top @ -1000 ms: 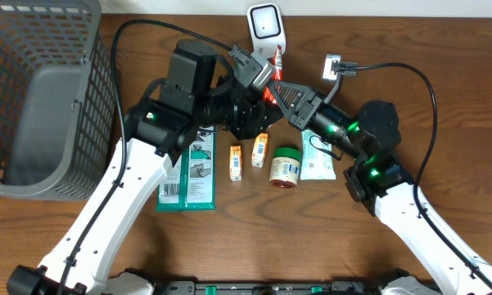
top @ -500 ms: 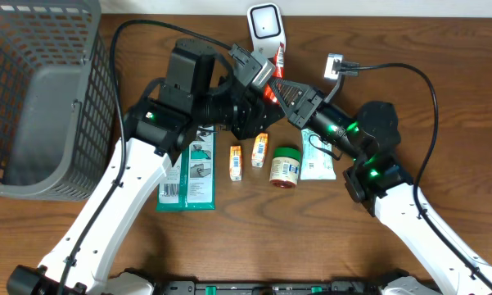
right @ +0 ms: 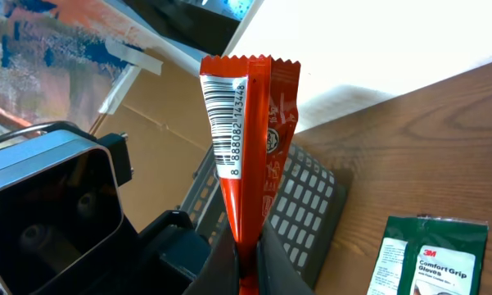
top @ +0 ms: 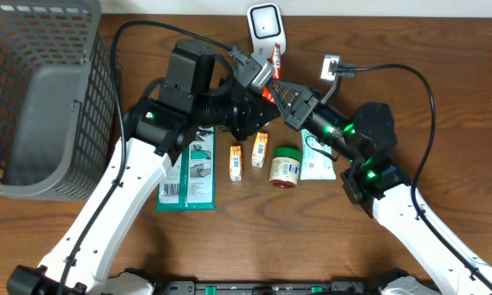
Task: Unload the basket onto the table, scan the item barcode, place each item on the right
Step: 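Close the left gripper on the sachet held by the right gripper, then open the right gripper and withdraw it to the right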
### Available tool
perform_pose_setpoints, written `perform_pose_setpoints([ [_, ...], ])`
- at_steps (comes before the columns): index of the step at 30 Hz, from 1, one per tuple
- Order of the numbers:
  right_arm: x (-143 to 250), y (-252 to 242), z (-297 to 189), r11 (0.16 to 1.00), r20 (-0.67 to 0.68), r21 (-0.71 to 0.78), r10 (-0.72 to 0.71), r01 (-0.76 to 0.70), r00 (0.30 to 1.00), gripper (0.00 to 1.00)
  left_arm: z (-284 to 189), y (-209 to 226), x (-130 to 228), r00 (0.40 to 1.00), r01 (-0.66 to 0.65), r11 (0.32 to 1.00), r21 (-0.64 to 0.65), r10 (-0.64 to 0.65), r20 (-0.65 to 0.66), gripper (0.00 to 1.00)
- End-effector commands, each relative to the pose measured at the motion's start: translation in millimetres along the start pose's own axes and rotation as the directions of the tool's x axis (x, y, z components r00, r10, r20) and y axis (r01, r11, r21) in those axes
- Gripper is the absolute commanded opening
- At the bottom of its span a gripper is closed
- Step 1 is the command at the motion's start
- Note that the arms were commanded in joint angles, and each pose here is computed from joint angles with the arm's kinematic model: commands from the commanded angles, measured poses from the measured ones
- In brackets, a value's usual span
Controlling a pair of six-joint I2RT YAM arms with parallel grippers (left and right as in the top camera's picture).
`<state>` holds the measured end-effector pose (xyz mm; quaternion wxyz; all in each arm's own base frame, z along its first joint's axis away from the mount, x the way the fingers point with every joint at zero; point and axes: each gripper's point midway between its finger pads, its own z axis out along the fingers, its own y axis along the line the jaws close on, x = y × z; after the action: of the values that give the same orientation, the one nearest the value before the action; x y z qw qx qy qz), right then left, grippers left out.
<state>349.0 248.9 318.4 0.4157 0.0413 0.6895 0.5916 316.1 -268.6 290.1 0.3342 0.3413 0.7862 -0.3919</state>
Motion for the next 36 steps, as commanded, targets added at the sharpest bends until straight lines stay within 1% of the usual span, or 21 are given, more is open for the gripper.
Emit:
perform_pose_setpoints([
  [1,19.0,15.8,3.2,0.999,-0.079,-0.052,-0.012,0.008,0.997,0.01,-0.7,-12.2,-9.1,1.0,-0.021,0.999,0.046,0.019,0.024,0.25],
  [3,18.5,15.5,3.1,0.999,-0.077,-0.052,-0.013,0.009,0.997,0.01,-0.6,-9.4,-9.1,1.0,-0.02,0.999,0.029,0.019,0.024,0.19],
  [4,18.4,15.6,3.1,0.999,-0.076,-0.052,-0.013,0.009,0.997,0.01,-0.6,-5.8,-9.1,1.0,-0.019,1.0,0.008,0.019,0.023,0.08],
  [5,18.1,15.4,3.2,0.999,-0.075,-0.051,-0.013,0.009,0.997,0.02,-0.6,-1.6,-9.0,1.0,-0.018,1.0,-0.016,0.019,0.022,0.08],
  [8,17.5,15.0,3.0,0.999,-0.073,-0.05,-0.013,0.01,0.997,0.13,-0.9,7.6,-8.0,1.0,-0.015,0.998,-0.069,0.016,0.018,0.08],
  [11,14.8,13.3,2.3,0.999,-0.067,-0.046,-0.019,0.016,0.998,0.2,-0.9,9.2,-7.9,1.0,-0.015,0.997,-0.078,0.016,0.017,0.08],
  [15,12.4,12.0,1.6,0.999,-0.061,-0.043,-0.028,0.025,0.998,0.23,-1.0,9.1,-6.9,1.0,-0.012,0.997,-0.077,0.013,0.014,0.08],
  [16,12.0,11.7,1.5,0.999,-0.06,-0.042,-0.028,0.025,0.998,0.25,-1.0,9.1,-6.2,1.0,-0.01,0.997,-0.077,0.011,0.011,0.07],
  [22,1.8,6.1,-1.9,0.999,-0.037,-0.029,-0.033,0.032,0.999,0.47,-0.9,9.2,-5.5,1.0,-0.008,0.997,-0.078,0.009,0.009,0.07],
  [24,-3.9,2.7,-3.8,0.999,-0.024,-0.021,-0.033,0.032,0.999,0.56,-1.0,9.1,-4.8,1.0,-0.006,0.997,-0.077,0.006,0.006,0.08],
  [25,-6.3,1.2,-4.8,0.999,-0.02,-0.018,-0.033,0.032,0.999,0.59,-0.8,9.2,-4.6,1.0,-0.005,0.997,-0.077,0.005,0.006,0.07],
  [32,-24.7,-6.9,-15.3,0.999,-0.002,-0.013,-0.037,0.037,0.999,0.63,-1.1,9.4,-2.2,1.0,0.002,0.997,-0.078,-0.002,-0.003,0.07],
  [36,-39.0,-9.9,-27.6,0.999,0.002,-0.019,-0.048,0.048,0.999,0.66,-1.9,17.0,-0.9,1.0,0.005,0.992,-0.123,-0.006,-0.008,0.08],
])
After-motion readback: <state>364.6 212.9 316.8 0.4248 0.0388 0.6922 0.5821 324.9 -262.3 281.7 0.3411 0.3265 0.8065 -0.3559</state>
